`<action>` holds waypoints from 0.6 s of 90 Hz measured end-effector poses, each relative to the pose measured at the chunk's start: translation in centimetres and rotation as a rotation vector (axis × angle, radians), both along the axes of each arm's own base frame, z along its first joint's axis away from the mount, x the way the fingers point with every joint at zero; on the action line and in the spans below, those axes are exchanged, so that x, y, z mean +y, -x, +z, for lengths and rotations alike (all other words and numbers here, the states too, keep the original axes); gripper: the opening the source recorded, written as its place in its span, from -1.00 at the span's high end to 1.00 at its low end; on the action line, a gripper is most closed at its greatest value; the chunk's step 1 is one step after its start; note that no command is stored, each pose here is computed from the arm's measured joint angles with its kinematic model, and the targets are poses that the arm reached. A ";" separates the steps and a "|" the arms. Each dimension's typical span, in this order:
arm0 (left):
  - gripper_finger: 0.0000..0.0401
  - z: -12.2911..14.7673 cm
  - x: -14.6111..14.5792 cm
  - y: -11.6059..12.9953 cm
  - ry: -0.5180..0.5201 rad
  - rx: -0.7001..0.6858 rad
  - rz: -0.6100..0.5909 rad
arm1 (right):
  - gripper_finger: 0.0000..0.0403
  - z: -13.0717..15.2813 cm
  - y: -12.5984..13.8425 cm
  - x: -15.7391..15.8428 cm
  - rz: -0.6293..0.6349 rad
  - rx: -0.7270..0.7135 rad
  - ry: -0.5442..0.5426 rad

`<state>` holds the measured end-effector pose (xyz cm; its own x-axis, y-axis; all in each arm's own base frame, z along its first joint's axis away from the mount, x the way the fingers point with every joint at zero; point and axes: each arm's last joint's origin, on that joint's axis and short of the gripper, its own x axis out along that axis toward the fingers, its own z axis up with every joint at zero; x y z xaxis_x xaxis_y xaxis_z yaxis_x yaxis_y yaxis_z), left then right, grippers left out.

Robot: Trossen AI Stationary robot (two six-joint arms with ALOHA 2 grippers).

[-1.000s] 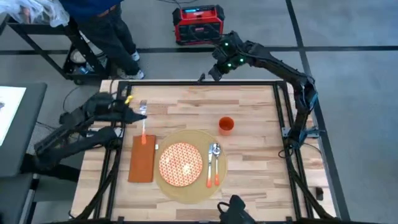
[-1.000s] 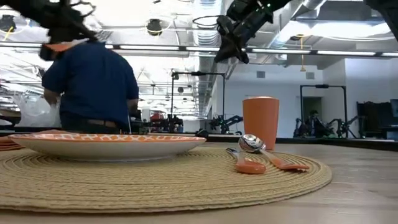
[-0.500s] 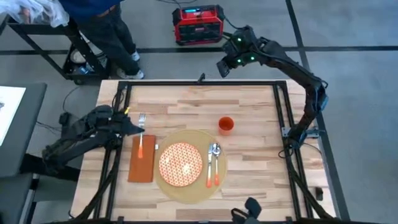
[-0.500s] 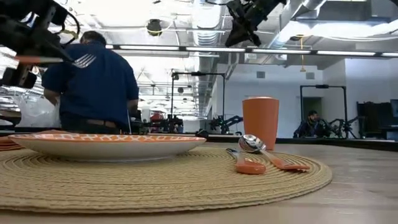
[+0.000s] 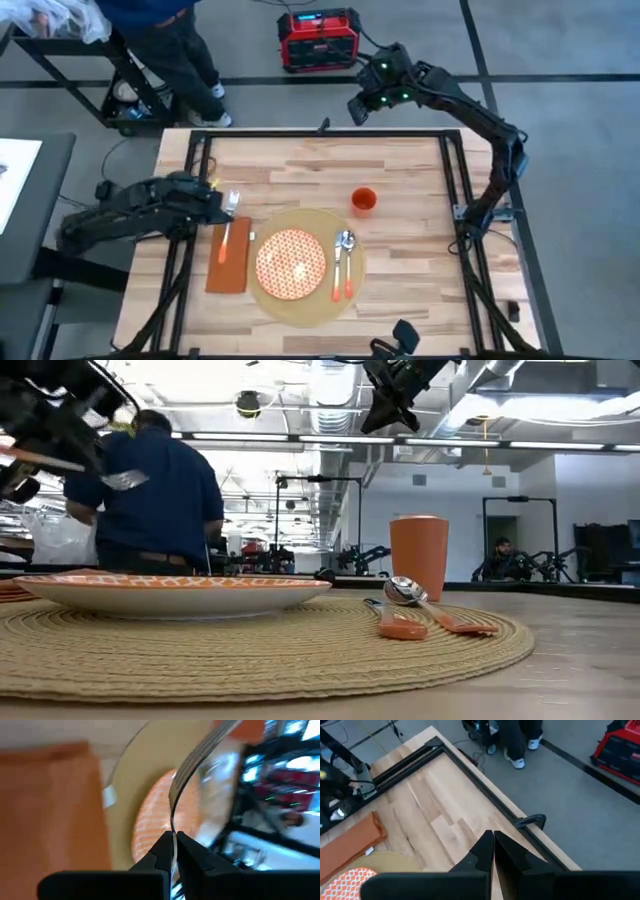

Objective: Set table place
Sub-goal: Put the orange fork on the orange napkin

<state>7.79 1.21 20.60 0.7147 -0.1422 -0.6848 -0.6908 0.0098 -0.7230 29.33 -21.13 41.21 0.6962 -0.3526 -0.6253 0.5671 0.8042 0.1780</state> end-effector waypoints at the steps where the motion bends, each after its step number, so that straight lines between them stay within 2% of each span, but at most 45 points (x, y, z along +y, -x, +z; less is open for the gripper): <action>1: 1.00 -0.1 0.0 -0.2 0.005 0.017 -0.010 | 1.00 0.0 0.0 0.0 0.000 0.000 0.000; 12: 1.00 -1.2 -0.7 -1.8 0.022 0.196 -0.052 | 1.00 0.0 0.0 0.0 -0.003 -0.001 -0.004; 21: 1.00 -1.9 -1.6 -2.7 0.018 0.288 -0.069 | 1.00 0.0 0.0 0.0 -0.003 -0.001 -0.004; 28: 1.00 -1.9 -2.3 -3.5 -0.001 0.260 -0.062 | 1.00 0.0 0.0 0.0 -0.002 0.000 -0.002; 40: 1.00 -1.2 -3.2 -4.5 -0.044 0.135 0.053 | 1.00 0.0 0.0 0.0 0.005 0.004 0.005; 54: 1.00 -1.9 -3.9 -3.6 -0.054 0.243 0.181 | 1.00 0.0 0.0 0.0 0.017 0.011 0.019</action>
<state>11.37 -2.72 18.66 0.5396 0.0141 -0.8418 -0.8373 -0.0952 -0.5384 29.35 -21.16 41.16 0.6953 -0.3523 -0.6265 0.5549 0.8171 0.1564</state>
